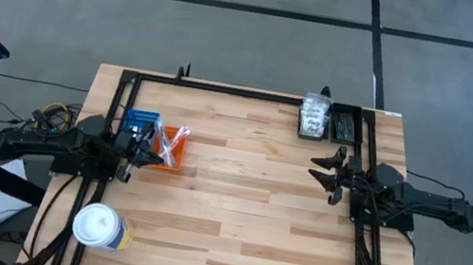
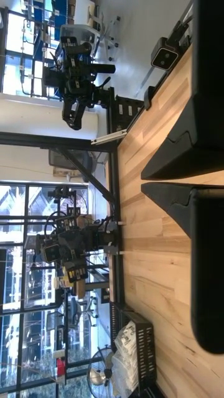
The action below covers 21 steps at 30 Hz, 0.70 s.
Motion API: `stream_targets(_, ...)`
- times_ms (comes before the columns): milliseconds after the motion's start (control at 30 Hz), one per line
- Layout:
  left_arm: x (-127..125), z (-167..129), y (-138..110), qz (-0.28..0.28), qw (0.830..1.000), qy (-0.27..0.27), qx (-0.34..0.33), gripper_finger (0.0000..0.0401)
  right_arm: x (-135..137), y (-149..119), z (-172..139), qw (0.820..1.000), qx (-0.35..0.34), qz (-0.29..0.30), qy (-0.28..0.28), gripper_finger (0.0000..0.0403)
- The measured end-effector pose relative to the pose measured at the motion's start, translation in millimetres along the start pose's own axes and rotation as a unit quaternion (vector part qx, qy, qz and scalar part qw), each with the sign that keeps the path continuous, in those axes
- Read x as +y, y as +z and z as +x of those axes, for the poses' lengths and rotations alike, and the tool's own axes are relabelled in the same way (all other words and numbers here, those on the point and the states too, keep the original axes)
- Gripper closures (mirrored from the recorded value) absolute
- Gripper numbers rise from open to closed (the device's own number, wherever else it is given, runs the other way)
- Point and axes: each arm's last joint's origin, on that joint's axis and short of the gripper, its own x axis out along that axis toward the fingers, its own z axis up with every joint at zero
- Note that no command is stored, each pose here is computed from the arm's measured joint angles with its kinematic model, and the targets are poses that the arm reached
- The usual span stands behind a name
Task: Pick & Place Travel size toiletries
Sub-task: Return to Home Position
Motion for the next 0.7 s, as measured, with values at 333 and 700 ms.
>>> stream_targets(333, 0.0, 0.0, 0.1, 0.0, 1.0, 0.0, 0.0, 0.0388, 0.0, 0.0, 0.0, 1.0, 0.0, 0.0, 0.0, 0.0221)
stream_targets(700, 0.0, 0.0, 0.6, 0.001, 1.0, 0.0, -0.003, 0.0388, 0.0, 0.0, 0.0, 1.0, 0.0, 0.0, 0.0, 0.0221)
